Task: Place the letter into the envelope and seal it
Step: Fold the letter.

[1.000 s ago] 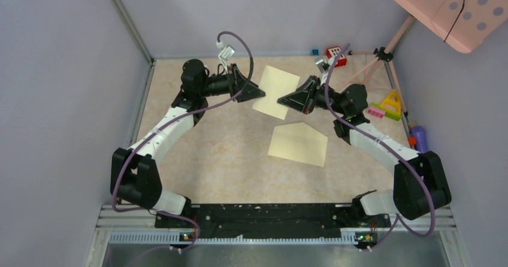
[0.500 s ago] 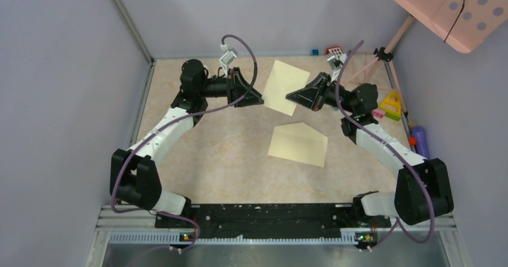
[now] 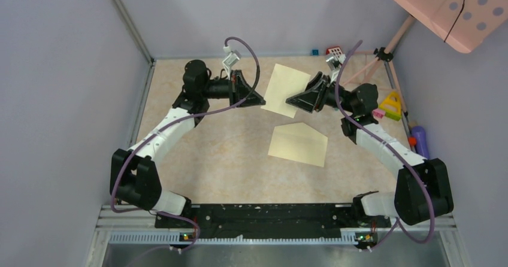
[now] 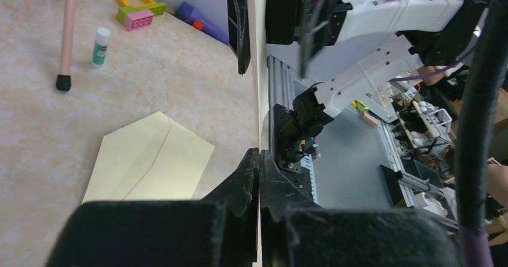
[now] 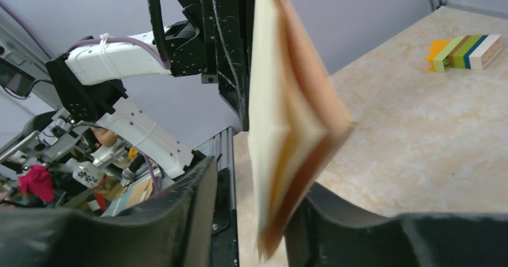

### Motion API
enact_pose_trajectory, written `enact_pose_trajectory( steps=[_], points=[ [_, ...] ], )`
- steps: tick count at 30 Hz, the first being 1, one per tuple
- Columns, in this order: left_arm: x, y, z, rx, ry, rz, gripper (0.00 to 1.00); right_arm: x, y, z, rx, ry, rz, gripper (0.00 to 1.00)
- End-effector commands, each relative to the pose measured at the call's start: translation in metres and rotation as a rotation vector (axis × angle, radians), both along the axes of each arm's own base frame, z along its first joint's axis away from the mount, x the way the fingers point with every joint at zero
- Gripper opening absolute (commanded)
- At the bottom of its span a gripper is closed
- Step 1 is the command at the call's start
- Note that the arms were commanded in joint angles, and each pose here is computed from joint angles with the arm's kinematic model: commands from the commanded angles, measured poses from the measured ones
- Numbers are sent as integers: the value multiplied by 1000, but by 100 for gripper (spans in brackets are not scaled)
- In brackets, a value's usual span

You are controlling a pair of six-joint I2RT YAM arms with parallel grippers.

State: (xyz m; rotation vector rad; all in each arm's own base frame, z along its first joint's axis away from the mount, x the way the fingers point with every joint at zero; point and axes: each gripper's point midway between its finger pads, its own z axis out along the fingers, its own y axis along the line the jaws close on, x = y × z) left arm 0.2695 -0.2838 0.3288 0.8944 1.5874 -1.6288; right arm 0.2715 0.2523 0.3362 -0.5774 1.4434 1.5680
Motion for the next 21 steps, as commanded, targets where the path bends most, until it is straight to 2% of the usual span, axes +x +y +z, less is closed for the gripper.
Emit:
enact_pose_trajectory(
  steps=[1,3,6,11,13,16,17,21],
  points=[
    [7,-2,11,9,-96,70,0,-10,-4,28,23,-120,12,53],
    [9,-1,9,19,-91,92,0,-13,-4,29,30,-124,18,63],
    [8,-1,8,15,-82,91,0,-13,-4,31,36,-124,20,63],
    [5,-2,12,-17,-72,72,0,-11,-4,29,41,-116,15,41],
    [4,-2,12,-24,-65,66,0,-11,-4,28,43,-111,14,28],
    [1,-4,12,-26,-68,46,0,-8,-4,27,44,-104,6,0],
    [-1,-4,12,-26,-70,39,0,-7,-4,26,41,-102,3,0],
    [-4,-4,20,-36,-76,21,29,-6,-4,23,31,-100,-2,0]
  ],
)
